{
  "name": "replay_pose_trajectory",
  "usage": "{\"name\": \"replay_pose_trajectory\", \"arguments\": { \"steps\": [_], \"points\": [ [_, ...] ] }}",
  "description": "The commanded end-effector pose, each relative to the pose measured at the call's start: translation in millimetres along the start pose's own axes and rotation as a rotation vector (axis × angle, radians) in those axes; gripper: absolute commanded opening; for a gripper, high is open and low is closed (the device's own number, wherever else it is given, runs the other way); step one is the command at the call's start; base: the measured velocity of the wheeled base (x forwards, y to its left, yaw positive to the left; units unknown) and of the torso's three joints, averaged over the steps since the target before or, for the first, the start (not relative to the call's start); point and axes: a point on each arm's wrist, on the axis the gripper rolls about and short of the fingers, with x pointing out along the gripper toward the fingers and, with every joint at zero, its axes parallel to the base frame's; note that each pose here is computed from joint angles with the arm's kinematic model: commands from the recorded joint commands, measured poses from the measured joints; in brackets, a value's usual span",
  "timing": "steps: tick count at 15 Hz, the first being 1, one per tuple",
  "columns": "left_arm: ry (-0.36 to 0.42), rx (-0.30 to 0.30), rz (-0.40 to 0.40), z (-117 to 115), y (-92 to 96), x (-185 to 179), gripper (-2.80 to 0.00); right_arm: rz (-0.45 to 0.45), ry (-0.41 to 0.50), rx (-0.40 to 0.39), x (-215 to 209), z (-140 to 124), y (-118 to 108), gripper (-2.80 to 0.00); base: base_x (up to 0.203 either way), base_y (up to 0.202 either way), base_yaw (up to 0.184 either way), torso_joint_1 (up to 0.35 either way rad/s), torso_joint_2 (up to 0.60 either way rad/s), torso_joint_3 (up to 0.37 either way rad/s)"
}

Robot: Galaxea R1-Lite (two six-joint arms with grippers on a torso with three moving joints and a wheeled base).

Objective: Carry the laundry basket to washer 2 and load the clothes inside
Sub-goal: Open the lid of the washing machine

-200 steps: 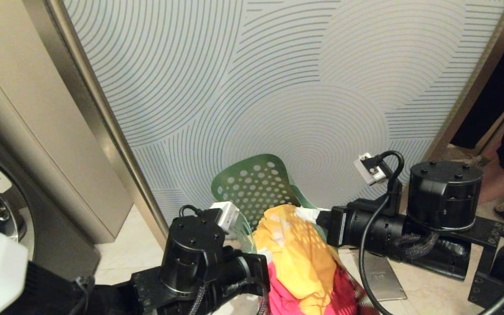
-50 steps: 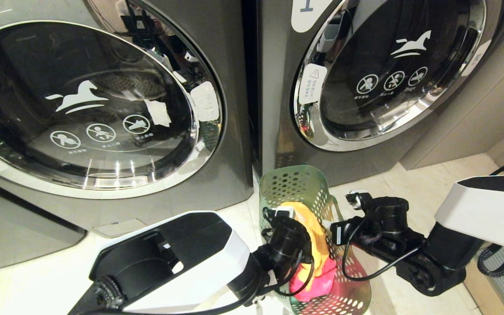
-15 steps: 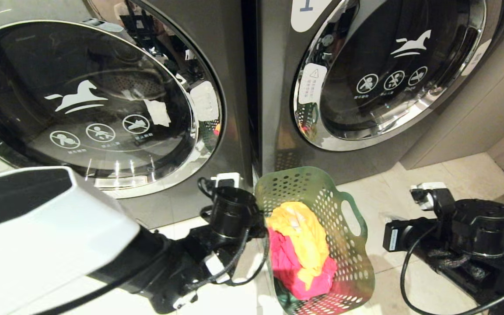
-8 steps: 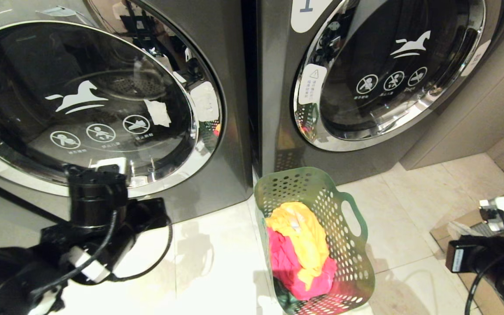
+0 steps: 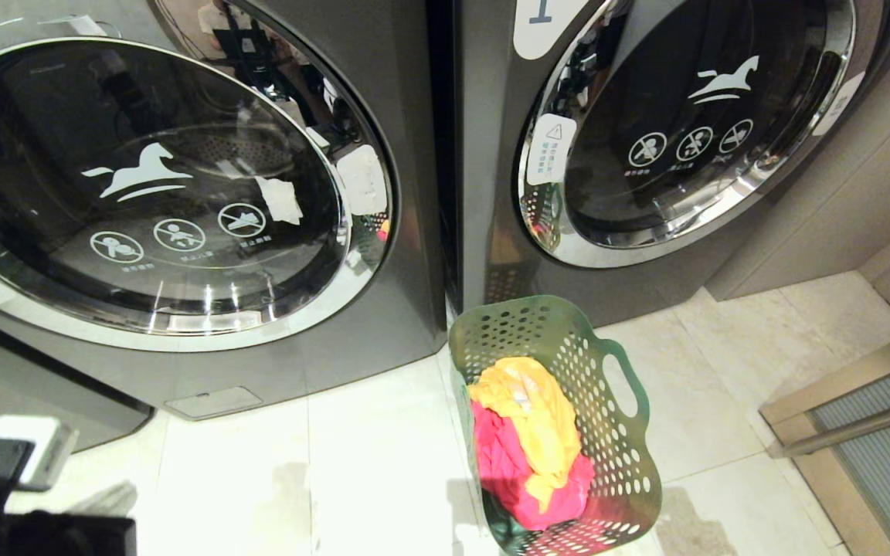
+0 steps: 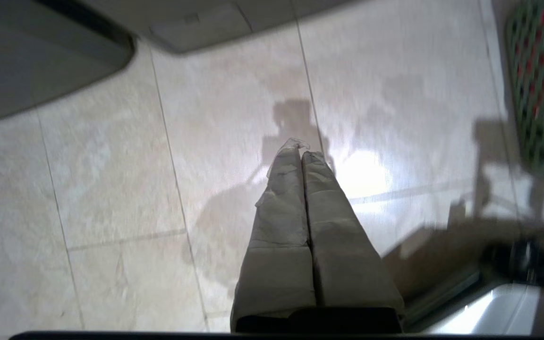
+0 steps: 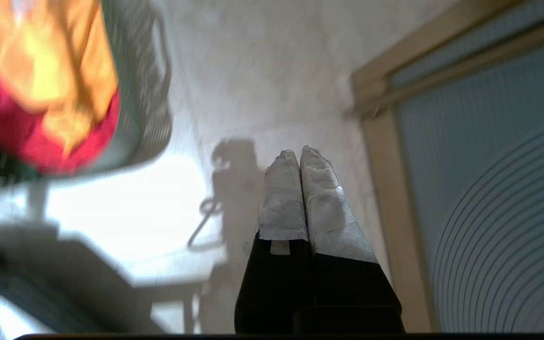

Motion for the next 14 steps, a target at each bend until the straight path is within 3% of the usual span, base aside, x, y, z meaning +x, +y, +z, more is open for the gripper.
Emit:
{"name": "replay_pose_trajectory", "arguments": {
  "steps": [1,3,4,5,7,9,12,14],
  "points": [
    [0.094,0.025,-0.071,-35.6,11.2,-18.8,-2.80,0.066,0.103,-0.015,-19.4,-27.7,-3.6,-2.80,0.000,0.000,0.000,0.000,0.00,0.000],
    [0.166,-0.018,-0.214,-58.0,12.7,-25.2,-2.80,0.251,0.117,0.033,-21.9,-31.5,0.2,-2.80,0.000,0.000,0.000,0.000,0.00,0.000],
    [0.173,-0.064,-0.252,-60.7,13.4,-28.1,-2.80,0.331,0.153,0.034,-24.6,-37.2,1.6,-2.80,0.000,0.000,0.000,0.000,0.00,0.000],
    [0.194,-0.073,-0.256,-62.1,14.5,-30.2,-2.80,0.362,0.204,0.027,-27.9,-44.8,1.7,-2.80,0.000,0.000,0.000,0.000,0.00,0.000],
    [0.241,-0.069,-0.253,-62.8,15.3,-31.2,-2.80,0.373,0.194,0.028,-31.2,-47.4,0.9,-2.80,0.000,0.000,0.000,0.000,0.00,0.000],
    [0.256,-0.063,-0.315,-63.9,14.2,-32.1,-2.80,0.368,0.170,0.033,-32.6,-47.7,0.3,-2.80,0.000,0.000,0.000,0.000,0.00,0.000],
    [0.279,0.061,-0.461,-69.9,11.7,-33.5,-2.80,0.352,0.172,0.036,-32.4,-47.4,-0.1,-2.80,0.000,0.000,0.000,0.000,0.00,0.000],
    [0.301,0.072,-0.462,-70.6,11.0,-32.2,-2.80,0.339,0.176,0.045,-32.1,-47.4,-0.3,-2.80,0.000,0.000,0.000,0.000,0.00,0.000]
  ]
}}
